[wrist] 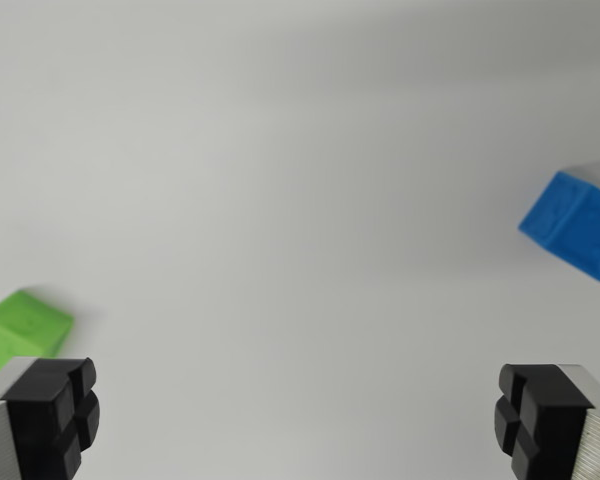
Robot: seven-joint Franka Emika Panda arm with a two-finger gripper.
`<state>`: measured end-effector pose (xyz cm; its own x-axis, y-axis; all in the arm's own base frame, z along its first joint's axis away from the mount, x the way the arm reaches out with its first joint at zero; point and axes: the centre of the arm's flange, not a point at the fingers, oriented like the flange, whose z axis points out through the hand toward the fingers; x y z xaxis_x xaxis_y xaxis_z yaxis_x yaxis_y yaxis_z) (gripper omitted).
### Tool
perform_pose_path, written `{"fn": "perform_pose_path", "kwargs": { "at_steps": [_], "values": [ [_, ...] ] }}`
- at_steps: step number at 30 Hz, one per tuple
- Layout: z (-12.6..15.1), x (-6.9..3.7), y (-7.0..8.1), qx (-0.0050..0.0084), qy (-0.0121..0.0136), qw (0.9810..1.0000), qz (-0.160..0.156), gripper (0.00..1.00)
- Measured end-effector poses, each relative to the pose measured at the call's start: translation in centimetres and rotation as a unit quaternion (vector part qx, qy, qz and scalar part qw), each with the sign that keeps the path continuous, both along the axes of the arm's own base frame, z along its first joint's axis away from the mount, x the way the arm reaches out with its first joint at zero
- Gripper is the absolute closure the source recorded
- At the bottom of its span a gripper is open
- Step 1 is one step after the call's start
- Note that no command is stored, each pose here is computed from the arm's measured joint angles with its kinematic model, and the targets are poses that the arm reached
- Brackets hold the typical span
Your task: Stack cube
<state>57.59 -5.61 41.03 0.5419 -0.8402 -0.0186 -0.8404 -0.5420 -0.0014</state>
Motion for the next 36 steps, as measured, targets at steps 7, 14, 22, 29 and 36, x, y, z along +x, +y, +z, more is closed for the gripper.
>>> {"fn": "perform_pose_path", "kwargs": {
  "at_steps": [7, 14, 22, 29, 36],
  "values": [
    [-0.9, -0.4, -0.9, -0.0010, 0.0004, 0.9999, -0.014, 0.00],
    [-2.0, -0.8, -2.0, -0.0021, 0.0002, 0.9996, -0.028, 0.00],
    [-3.5, -1.3, -3.5, -0.0033, 0.0005, 0.9987, -0.051, 0.00],
    [-5.0, -1.9, -4.9, -0.0038, 0.0004, 0.9974, -0.073, 0.00],
    [-6.6, -2.5, -6.5, -0.0047, 0.0006, 0.9954, -0.095, 0.00]
  ]
}}
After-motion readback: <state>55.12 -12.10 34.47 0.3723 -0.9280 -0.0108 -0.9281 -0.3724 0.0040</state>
